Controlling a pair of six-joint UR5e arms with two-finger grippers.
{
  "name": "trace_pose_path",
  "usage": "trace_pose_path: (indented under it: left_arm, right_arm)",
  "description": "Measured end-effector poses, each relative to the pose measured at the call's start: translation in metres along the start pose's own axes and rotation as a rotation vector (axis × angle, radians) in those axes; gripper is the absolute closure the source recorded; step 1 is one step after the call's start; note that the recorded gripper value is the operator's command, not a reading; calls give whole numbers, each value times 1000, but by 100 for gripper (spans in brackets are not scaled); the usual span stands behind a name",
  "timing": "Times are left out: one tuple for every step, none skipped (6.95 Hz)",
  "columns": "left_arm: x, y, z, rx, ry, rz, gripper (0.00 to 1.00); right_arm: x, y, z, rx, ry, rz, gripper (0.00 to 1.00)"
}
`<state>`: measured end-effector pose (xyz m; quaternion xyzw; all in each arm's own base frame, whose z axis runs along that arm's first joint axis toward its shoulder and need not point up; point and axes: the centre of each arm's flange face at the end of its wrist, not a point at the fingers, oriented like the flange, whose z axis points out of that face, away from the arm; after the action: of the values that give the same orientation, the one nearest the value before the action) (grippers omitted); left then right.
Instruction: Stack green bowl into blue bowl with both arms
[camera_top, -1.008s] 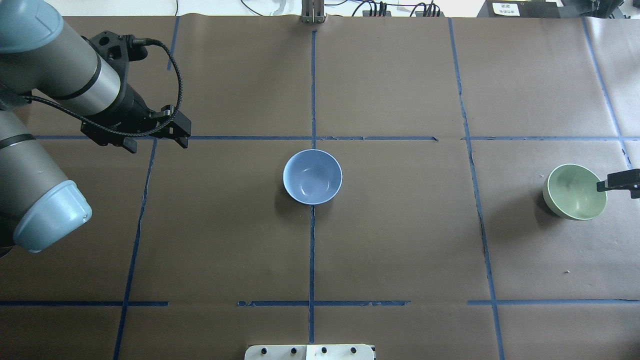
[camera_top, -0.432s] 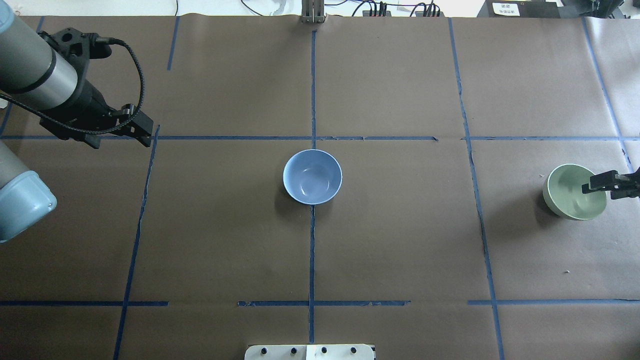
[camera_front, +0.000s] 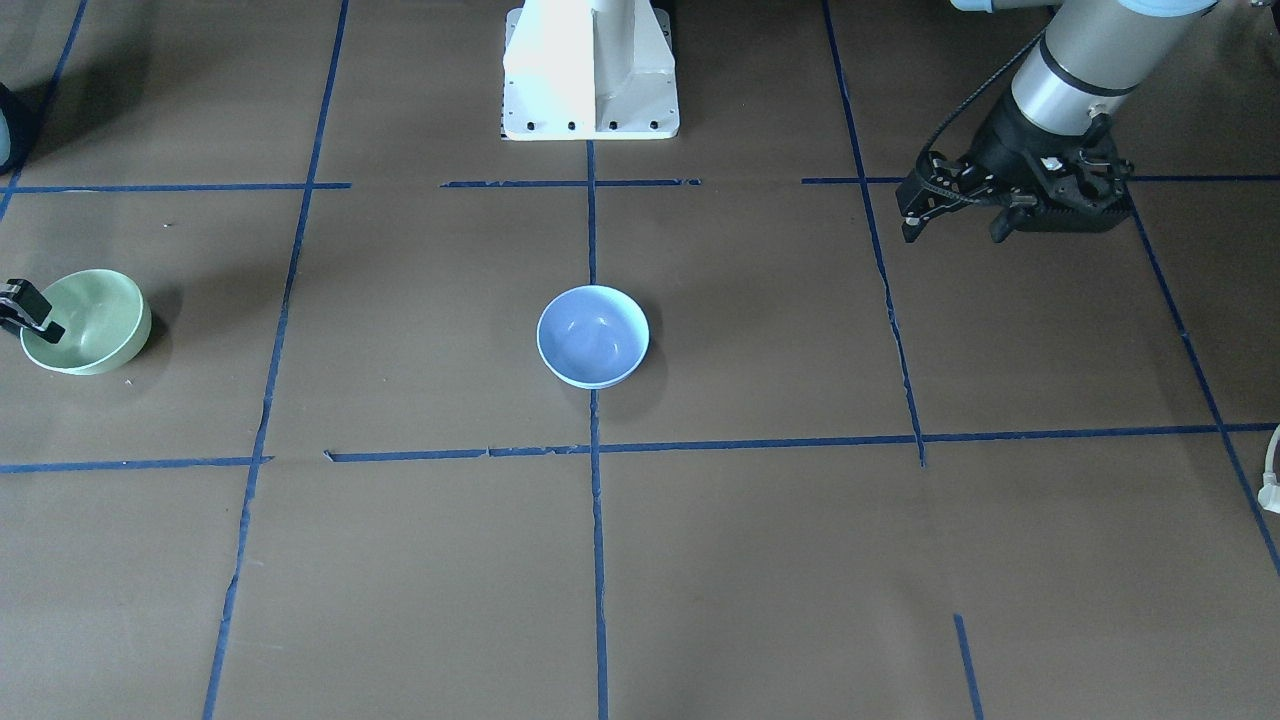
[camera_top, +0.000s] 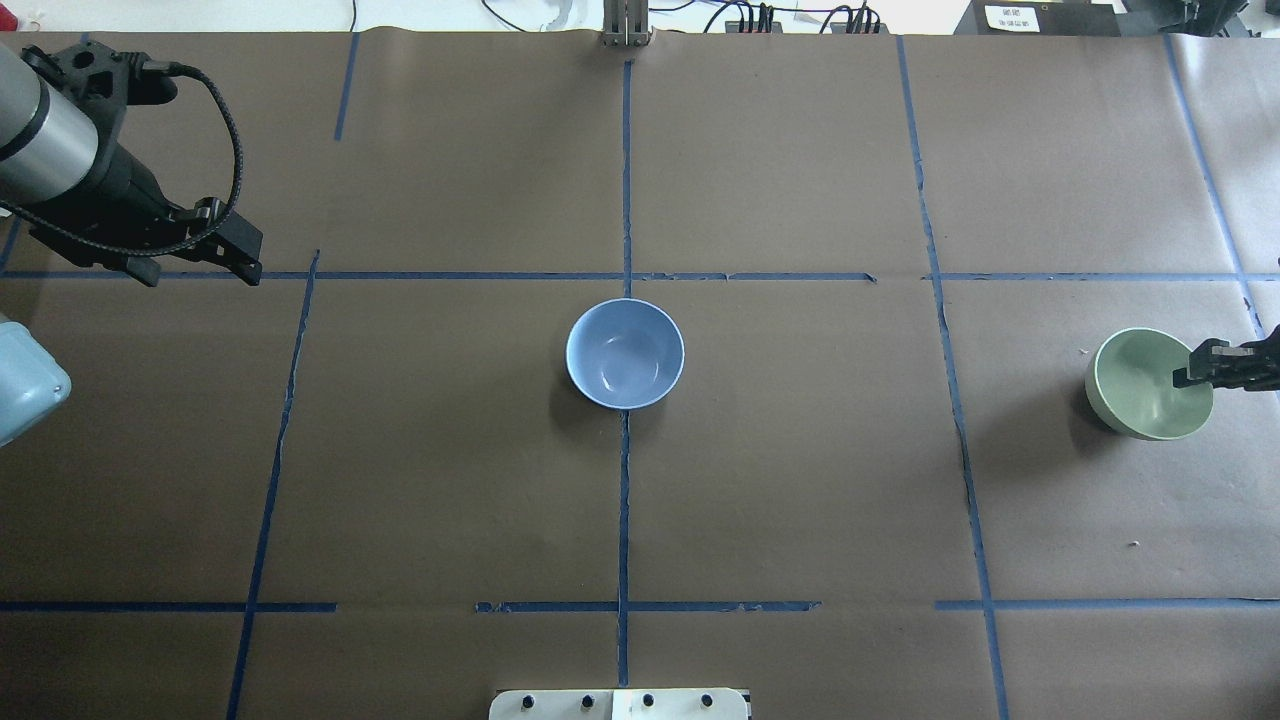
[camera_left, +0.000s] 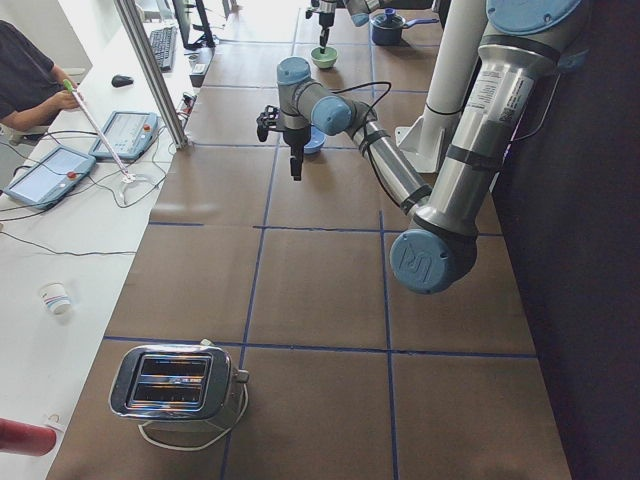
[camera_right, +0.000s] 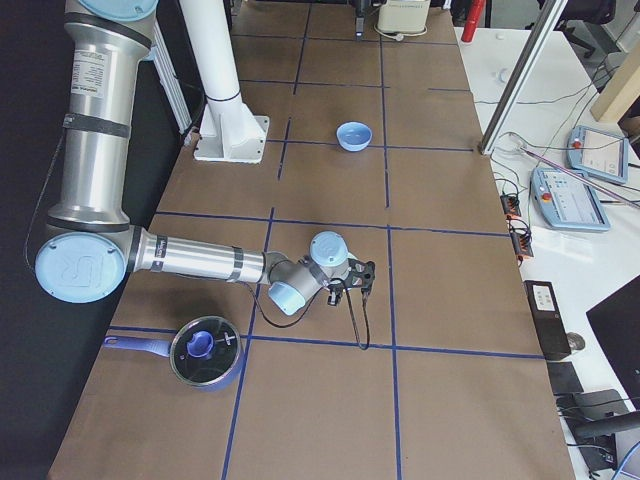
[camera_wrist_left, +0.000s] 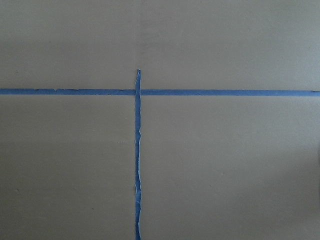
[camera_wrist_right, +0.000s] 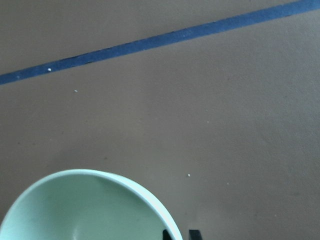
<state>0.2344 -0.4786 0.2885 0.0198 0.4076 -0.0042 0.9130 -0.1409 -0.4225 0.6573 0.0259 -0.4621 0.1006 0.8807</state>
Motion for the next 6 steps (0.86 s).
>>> trace_pose_path:
  left_arm:
    - [-7,-2,1,0,-8,10,0]
    - [-22,-2,8,-10,-27,60,0]
    - [-56,0,16,-31,-57,153,0]
    - [-97,2,19,-48,-87,236,0]
    - [-138,4,18,-59,-113,268,0]
    - [-170,5,15,-61,-131,251,0]
  right_arm:
    - [-15,3,-13,16,-33,-6,100]
    - [-38,6,-29,32,-78,-6,100]
    - [-69,7,-48,49,-128,-3,100]
    - [-101,6,-64,61,-176,6,100]
    - [-138,-1,-69,64,-213,2,100]
    - [-190,-17,-69,56,-233,-10,100]
